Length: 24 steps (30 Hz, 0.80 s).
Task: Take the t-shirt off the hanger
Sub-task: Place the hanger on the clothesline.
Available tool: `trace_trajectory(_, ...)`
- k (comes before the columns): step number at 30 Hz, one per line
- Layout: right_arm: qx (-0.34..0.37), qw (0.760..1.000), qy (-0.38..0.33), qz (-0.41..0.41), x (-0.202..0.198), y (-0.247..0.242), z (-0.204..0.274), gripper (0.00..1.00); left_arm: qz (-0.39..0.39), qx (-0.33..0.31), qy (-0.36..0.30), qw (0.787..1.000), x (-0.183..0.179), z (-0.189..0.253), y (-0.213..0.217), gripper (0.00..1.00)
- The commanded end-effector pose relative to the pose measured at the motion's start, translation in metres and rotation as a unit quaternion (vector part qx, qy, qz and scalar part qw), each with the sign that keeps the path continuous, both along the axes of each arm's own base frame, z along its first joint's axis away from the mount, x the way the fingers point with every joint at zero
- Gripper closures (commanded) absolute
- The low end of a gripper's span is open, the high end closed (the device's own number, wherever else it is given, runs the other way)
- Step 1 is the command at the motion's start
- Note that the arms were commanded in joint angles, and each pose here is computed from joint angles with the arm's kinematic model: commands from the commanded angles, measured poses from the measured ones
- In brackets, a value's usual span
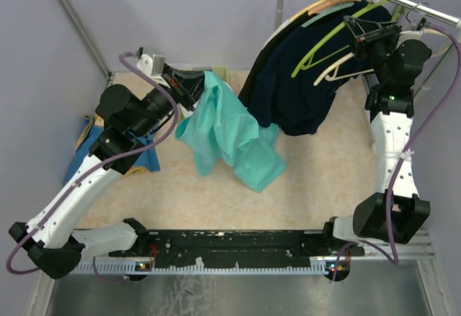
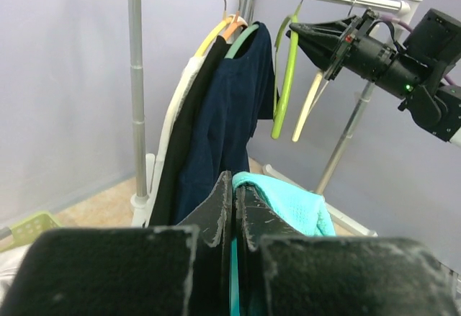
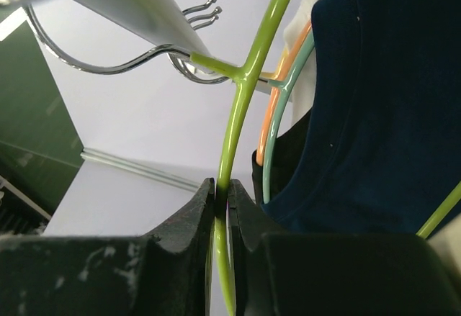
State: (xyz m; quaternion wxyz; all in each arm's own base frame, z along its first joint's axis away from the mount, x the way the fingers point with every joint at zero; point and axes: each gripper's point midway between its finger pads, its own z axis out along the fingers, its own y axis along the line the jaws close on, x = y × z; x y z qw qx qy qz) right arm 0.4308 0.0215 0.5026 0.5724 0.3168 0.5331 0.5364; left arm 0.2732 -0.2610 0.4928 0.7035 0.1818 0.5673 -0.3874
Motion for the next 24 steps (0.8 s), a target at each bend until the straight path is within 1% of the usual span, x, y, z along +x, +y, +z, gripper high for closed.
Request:
trace_trajectory(1, -0.004, 1.000, -0.003, -0.020, -0.005, -0.006, 0.007, 0.84, 0.015, -0.022, -0.034, 0.999, 0.002, 0.028, 0.007, 1.00)
trace_trajectory(2, -0.004, 1.000, -0.003, -0.019, -0.006, -0.006, 0.006, 0.79, 0.015, -0.023, -0.034, 0.999, 0.002, 0.028, 0.007, 1.00)
trace_trajectory(5, -0.004, 1.000, 0.000, -0.019, -0.006, -0.006, 0.003, 0.76, 0.014, -0.024, -0.036, 0.999, 0.002, 0.030, 0.006, 1.00)
trace_trajectory(7, -0.004, 1.000, 0.000, -0.018, -0.007, -0.005, 0.003, 0.70, 0.012, -0.026, -0.036, 0.999, 0.003, 0.030, 0.005, 1.00)
trace_trajectory(10, -0.009, 1.000, -0.003, -0.020, -0.009, -0.005, 0.004, 0.68, 0.012, -0.027, -0.037, 0.999, 0.003, 0.031, 0.005, 1.00)
trace_trajectory(18, -0.023, 0.999, -0.018, -0.014, -0.026, 0.001, 0.012, 0.51, 0.045, -0.037, -0.047, 0.997, 0.019, 0.046, 0.010, 1.00)
trace_trajectory(22, -0.035, 0.999, -0.017, -0.016, -0.036, 0.003, 0.011, 0.46, 0.064, -0.040, -0.055, 0.996, 0.033, 0.058, 0.012, 1.00)
trace_trajectory(24, -0.039, 0.999, -0.019, -0.015, -0.042, 0.005, 0.011, 0.45, 0.072, -0.041, -0.062, 0.995, 0.038, 0.066, 0.015, 1.00)
